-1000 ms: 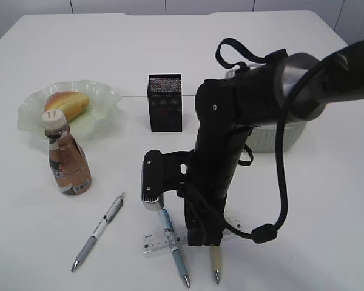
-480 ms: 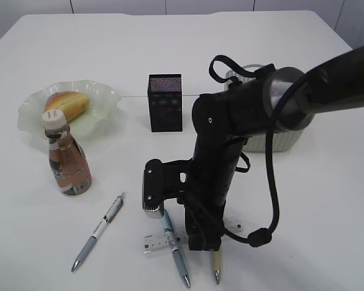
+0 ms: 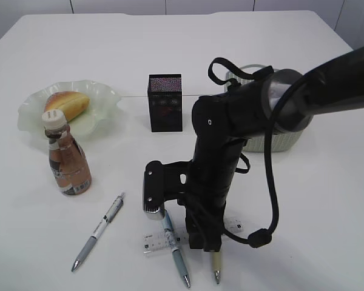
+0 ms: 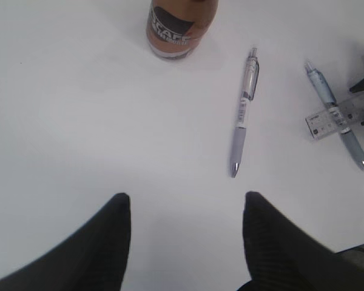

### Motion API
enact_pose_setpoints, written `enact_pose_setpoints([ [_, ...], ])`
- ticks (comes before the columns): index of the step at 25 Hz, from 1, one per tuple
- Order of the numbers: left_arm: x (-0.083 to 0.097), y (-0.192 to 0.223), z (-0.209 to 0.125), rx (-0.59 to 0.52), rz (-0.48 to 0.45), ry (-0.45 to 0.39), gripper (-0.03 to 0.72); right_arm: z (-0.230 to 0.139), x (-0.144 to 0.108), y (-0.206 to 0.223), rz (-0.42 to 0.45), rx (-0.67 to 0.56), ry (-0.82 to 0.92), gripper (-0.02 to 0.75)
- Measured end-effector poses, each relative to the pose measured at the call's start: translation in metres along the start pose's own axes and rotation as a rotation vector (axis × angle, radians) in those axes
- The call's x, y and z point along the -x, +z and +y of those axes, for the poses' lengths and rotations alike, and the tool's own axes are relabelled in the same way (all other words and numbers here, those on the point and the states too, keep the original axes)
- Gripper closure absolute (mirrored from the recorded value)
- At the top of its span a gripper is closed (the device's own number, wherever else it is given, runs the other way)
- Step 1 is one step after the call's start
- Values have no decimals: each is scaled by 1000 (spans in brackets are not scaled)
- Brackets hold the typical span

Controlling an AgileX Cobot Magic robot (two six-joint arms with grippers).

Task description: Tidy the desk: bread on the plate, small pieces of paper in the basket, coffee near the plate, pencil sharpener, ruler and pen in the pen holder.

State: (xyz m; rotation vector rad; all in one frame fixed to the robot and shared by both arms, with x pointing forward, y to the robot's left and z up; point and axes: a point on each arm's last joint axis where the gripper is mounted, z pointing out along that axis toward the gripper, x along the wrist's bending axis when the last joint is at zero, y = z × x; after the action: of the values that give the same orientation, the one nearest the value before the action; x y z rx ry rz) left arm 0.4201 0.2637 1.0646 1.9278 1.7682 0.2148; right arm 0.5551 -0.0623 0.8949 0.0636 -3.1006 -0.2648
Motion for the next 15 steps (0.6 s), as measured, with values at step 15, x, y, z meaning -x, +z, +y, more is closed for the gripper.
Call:
enact_pose_setpoints([
  [15,0,0,0,-1,0,0,255,4,2,-7,-6,18,3,467],
])
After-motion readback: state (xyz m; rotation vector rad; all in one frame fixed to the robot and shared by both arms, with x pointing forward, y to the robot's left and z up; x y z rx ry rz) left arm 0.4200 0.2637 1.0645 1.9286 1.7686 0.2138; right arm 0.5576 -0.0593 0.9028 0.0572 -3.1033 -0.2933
